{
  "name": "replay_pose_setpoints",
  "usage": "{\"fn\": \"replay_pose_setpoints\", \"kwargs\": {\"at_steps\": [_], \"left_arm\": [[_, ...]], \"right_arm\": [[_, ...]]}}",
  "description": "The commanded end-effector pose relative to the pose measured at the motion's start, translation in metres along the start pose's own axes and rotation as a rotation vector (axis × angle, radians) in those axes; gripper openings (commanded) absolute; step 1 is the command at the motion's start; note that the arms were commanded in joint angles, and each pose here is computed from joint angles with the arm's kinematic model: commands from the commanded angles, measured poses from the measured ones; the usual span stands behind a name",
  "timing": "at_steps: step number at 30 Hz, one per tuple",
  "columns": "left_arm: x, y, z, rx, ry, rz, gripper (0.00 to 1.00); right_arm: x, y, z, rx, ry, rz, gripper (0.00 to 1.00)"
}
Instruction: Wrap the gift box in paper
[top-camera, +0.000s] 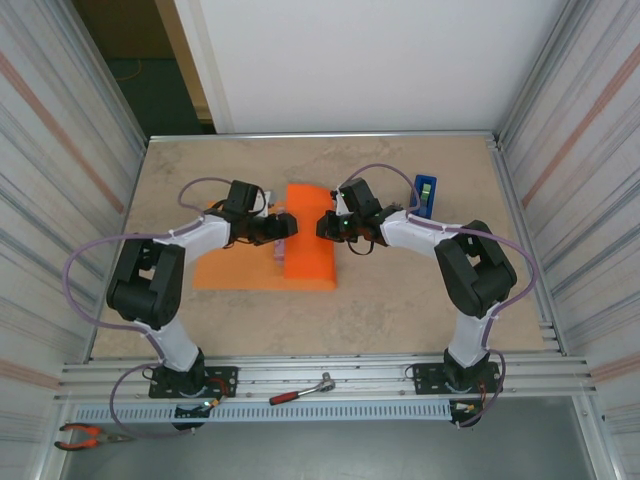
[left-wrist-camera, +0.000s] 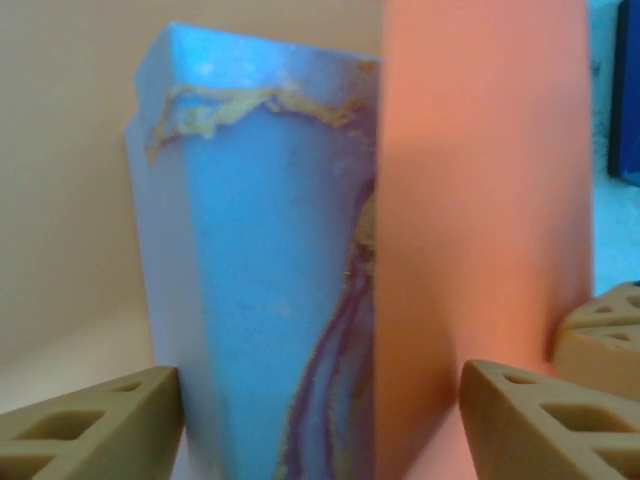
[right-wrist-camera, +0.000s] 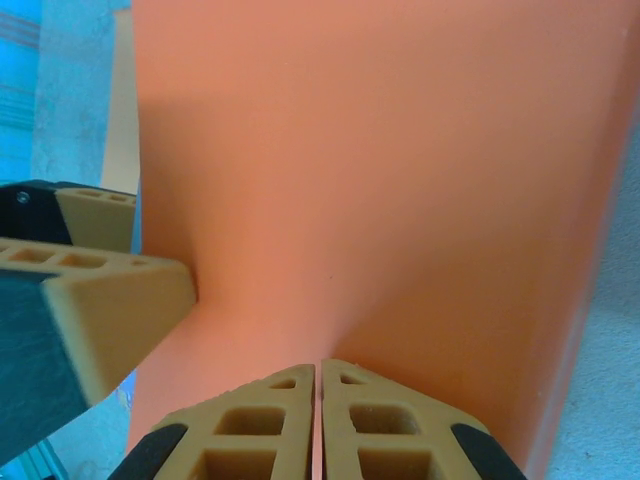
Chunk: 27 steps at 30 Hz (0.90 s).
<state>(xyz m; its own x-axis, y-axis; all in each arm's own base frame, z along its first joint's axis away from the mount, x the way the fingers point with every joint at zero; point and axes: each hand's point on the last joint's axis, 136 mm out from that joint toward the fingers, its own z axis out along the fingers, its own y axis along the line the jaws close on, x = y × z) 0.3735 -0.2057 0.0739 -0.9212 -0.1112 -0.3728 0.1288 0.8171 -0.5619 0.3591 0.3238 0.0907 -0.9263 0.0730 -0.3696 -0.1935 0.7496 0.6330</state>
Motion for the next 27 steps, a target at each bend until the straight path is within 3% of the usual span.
{"fn": "replay_pose_setpoints", "kwargs": {"at_steps": [1,3,9,16,18,22,27], "left_arm": [[-0.001,-0.006,0.004,0.025,0.012,0.03,0.59],[0.002,-0.002,0.005,0.013,0.02,0.031,0.54],[0.001,-0.002,0.001,0.001,0.017,0.03,0.51],[0.014,-0.004,0.004,-0.011,0.023,0.014,0.47],[0.023,-0.005,0.007,-0.021,0.036,0.005,0.46],[0.04,-0.013,0.013,-0.034,0.026,-0.017,0.44],[0.043,-0.013,0.016,-0.063,0.004,-0.026,0.42]], "right_arm": [[0.029,-0.005,0.002,0.041,0.101,0.034,0.1],[0.021,0.002,-0.007,0.026,0.082,0.028,0.12],[-0.002,0.006,-0.046,0.033,-0.01,0.048,0.17],[-0.004,-0.029,-0.09,0.22,-0.152,0.089,0.28],[0.001,-0.032,-0.094,0.242,-0.133,0.07,0.27],[0.011,-0.024,-0.081,0.123,-0.047,0.065,0.19],[0.01,-0.02,-0.062,0.084,0.008,0.057,0.06]]}}
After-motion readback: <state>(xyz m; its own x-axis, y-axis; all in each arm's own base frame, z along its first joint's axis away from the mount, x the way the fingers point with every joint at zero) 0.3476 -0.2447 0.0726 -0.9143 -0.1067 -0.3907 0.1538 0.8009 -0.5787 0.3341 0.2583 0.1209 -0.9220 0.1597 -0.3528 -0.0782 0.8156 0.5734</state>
